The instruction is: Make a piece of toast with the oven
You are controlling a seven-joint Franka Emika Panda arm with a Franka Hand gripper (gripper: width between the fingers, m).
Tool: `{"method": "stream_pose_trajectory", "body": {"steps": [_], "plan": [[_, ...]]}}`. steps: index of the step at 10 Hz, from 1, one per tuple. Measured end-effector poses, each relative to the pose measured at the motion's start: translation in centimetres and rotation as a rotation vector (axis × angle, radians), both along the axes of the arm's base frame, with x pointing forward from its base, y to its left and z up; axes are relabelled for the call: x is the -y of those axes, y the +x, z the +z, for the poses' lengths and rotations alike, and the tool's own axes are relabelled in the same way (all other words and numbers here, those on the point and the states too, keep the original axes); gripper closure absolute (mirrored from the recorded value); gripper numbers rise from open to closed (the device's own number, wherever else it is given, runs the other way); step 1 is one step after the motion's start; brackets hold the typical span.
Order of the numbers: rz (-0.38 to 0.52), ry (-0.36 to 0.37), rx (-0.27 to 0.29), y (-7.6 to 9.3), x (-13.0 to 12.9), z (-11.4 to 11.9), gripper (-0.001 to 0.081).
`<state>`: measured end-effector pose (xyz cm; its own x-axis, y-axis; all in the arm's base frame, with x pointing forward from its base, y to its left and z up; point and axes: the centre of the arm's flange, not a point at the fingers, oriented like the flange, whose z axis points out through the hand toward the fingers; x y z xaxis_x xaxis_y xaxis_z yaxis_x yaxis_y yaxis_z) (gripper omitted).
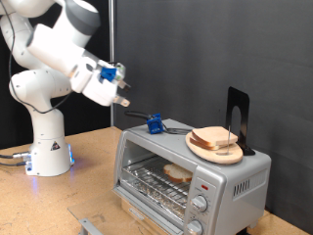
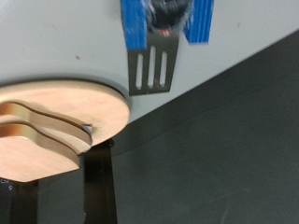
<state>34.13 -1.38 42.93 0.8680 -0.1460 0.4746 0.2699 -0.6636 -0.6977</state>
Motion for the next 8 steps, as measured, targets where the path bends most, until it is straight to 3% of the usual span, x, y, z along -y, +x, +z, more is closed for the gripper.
{"method": "stream_pose_trajectory", "body": {"steps": [4,6,8], "plan": [[-0.022,-0.045,0.011,-2.6,6.8,0.3,-0.0002],[-0.026,-0.059,0.025,-3.2,7.5,0.3,-0.0002],[-0.163,0.092,-0.061,-2.8,7.6,1.0,-0.0002]]}}
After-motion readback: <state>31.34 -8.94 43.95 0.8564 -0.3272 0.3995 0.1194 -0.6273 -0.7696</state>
